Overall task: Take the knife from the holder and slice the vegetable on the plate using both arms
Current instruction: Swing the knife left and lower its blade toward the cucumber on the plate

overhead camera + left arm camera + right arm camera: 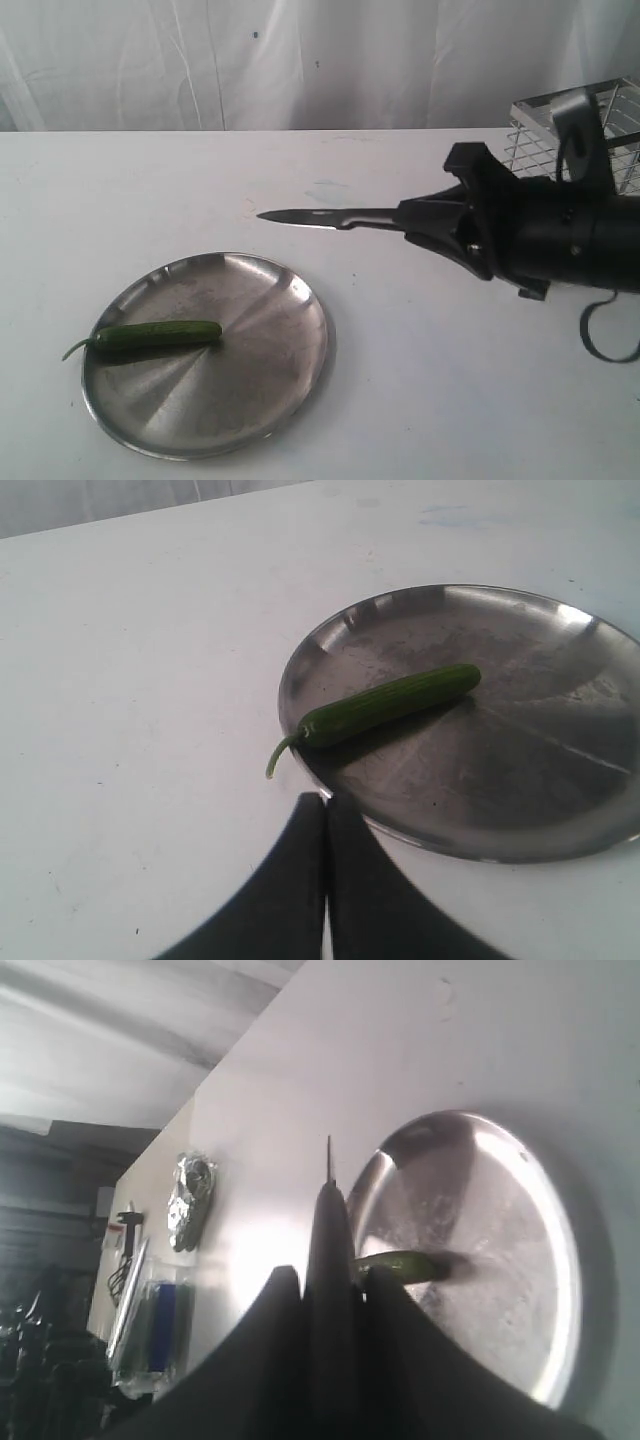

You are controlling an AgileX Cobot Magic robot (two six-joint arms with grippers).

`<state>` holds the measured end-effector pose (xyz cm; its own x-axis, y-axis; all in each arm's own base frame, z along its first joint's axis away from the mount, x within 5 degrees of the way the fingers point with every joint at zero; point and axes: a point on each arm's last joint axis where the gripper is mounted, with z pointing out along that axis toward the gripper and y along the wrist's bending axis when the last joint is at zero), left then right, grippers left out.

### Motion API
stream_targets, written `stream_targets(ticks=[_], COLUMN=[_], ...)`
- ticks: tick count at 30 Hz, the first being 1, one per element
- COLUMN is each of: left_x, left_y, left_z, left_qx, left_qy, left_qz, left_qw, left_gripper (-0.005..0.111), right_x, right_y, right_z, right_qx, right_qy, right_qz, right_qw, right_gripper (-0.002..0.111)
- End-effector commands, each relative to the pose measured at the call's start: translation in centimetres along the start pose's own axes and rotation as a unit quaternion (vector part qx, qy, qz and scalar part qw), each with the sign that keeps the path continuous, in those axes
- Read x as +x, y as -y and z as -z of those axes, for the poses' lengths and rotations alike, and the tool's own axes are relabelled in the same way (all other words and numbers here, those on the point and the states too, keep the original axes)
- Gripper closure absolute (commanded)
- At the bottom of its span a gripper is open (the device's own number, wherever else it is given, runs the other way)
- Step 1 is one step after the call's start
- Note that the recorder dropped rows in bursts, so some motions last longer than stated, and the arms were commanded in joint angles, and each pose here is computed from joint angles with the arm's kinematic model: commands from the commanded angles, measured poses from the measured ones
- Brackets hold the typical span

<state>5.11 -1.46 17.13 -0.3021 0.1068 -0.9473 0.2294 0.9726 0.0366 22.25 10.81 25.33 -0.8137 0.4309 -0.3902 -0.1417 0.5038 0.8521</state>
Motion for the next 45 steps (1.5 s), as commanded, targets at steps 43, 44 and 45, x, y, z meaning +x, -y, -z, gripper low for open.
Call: stream_targets(ticks=[43,44,45], left_x=[0.1,0.1,0.1], left_y=[0.0,0.0,0.0], left_z=[0.0,0.0,0.0], left_qx=[0.0,0.0,0.0], left_qy=[0.002,0.002,0.002], left_qz=[0.005,0.005,0.005], left_qw=[1.0,1.0,1.0], left_gripper=[0.107,0.107,0.107], right_x=[0.3,0.6,0.8], right_y=[4.3,4.4,4.4], right_z=[-8.8,-8.7,-8.7], right_qx=[-0.053,-0.056,-0.059], right_qy=[-0.15,-0.155,-0.158], right_qz=[0.104,0.105,0.112], right_qw=[0.982,0.981,0.979], right_gripper=[0.108,0.108,0.108])
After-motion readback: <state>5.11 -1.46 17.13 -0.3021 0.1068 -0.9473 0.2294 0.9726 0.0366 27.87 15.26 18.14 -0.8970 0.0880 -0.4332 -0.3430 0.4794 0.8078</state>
